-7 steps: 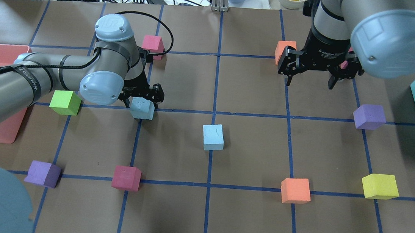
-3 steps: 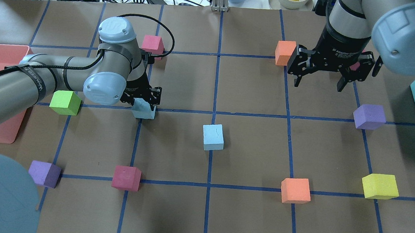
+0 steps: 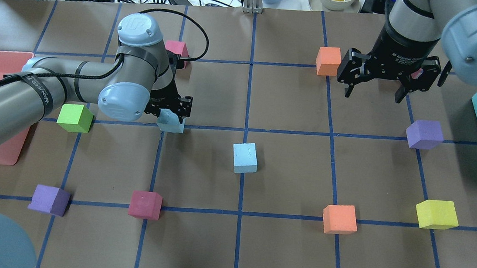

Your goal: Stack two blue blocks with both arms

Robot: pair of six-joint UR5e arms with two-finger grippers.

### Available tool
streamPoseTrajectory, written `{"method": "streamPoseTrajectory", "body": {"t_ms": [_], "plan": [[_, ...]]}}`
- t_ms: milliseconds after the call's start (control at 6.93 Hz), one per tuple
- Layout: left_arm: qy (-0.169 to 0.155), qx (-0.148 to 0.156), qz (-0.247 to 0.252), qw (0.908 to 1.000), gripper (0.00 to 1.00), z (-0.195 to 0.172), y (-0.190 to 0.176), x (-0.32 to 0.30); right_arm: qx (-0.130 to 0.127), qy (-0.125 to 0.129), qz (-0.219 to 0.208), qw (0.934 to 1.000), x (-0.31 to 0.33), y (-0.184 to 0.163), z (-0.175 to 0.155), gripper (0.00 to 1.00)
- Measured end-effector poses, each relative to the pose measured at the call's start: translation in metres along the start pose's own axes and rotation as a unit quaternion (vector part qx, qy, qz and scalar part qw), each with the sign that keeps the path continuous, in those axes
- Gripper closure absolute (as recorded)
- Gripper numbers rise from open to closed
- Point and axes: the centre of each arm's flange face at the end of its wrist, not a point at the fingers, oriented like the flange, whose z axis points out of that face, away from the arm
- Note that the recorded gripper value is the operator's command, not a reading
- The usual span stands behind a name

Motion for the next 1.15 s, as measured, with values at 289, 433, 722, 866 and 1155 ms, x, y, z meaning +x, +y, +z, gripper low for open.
{"method": "streamPoseTrajectory", "body": {"t_ms": [289,433,722,866,1155], "plan": [[0.004,0.019,-0.005,0.9998,0.71,-0.028,0.025,0.069,0.011,-0.001,0.001,0.9999,0.003,0.002,-0.016,0.00],[0.009,0.015,-0.030,0.9994,0.71,-0.035,0.040,0.102,0.008,-0.001,0.001,1.0000,0.004,0.003,-0.019,0.00],[0.023,0.001,-0.080,0.9965,0.71,-0.035,0.064,0.148,0.004,-0.001,0.001,1.0000,0.004,0.005,-0.022,0.00],[0.028,-0.005,-0.093,0.9952,0.71,-0.033,0.072,0.163,0.002,-0.001,0.001,1.0000,0.004,0.006,-0.022,0.00],[0.030,-0.015,-0.101,0.9943,0.71,-0.025,0.079,0.176,0.000,-0.001,0.001,1.0000,0.004,0.007,-0.021,0.00]]}}
